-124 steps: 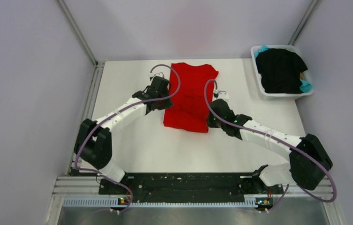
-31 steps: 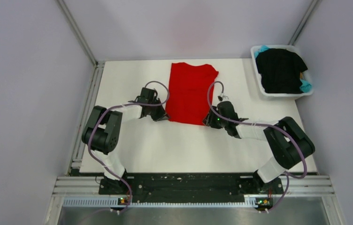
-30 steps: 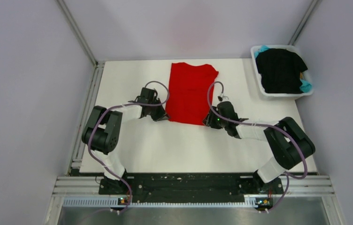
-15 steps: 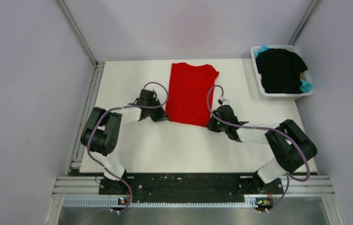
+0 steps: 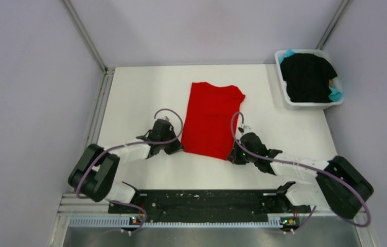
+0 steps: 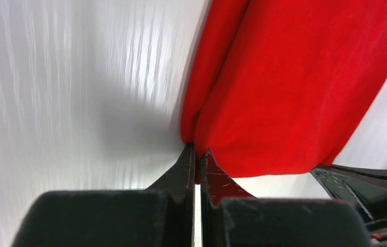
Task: Fold and stack the t-shirts
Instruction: Grab one side of the 2/3 rectangular tshirt with both arms, then fold the long partially folded tshirt into a neat square
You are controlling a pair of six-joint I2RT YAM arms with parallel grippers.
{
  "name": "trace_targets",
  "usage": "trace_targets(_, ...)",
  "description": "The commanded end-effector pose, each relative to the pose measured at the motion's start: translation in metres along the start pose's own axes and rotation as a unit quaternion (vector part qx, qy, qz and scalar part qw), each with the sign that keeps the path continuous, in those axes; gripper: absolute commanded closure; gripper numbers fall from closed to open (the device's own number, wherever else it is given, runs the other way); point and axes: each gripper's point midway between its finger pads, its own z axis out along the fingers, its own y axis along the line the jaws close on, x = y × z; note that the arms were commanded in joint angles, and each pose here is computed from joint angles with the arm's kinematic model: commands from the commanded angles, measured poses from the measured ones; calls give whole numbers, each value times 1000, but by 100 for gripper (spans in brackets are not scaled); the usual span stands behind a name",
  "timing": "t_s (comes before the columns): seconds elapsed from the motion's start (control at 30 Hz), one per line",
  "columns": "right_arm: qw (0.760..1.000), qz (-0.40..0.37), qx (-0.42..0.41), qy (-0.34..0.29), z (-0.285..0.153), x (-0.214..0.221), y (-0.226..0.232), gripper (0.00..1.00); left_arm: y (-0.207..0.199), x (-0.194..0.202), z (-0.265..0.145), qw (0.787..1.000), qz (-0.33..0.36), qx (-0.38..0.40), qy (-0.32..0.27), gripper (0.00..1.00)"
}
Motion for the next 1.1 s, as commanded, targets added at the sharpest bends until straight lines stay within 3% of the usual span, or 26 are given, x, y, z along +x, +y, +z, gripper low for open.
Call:
trace_targets(0.0, 997, -10, -23, 72, -36, 51, 2, 100, 62, 59, -31, 990, 11, -136, 22, 100)
trace_targets(0.07, 995, -22, -48, 85, -52, 62, 13, 100, 61, 68, -47, 990, 22, -139, 10, 100)
trace_targets(0.3, 976, -43, -183, 113, -108, 80, 62, 100, 11, 80, -102, 999, 42, 0, -27, 100)
trace_targets(0.5, 961, -68, -261, 56, -147, 48, 97, 100, -22, 68, -133, 993, 68, 75, -59, 100)
trace_targets(0.83, 988, -68, -119, -68, -137, -29, 81, 100, -81, -22, -161, 964, 92, 67, -239, 100)
trace_targets(1.07, 982, -41, -70, -171, -148, -95, 67, 100, -124, -69, -164, 950, 113, 45, -289, 100)
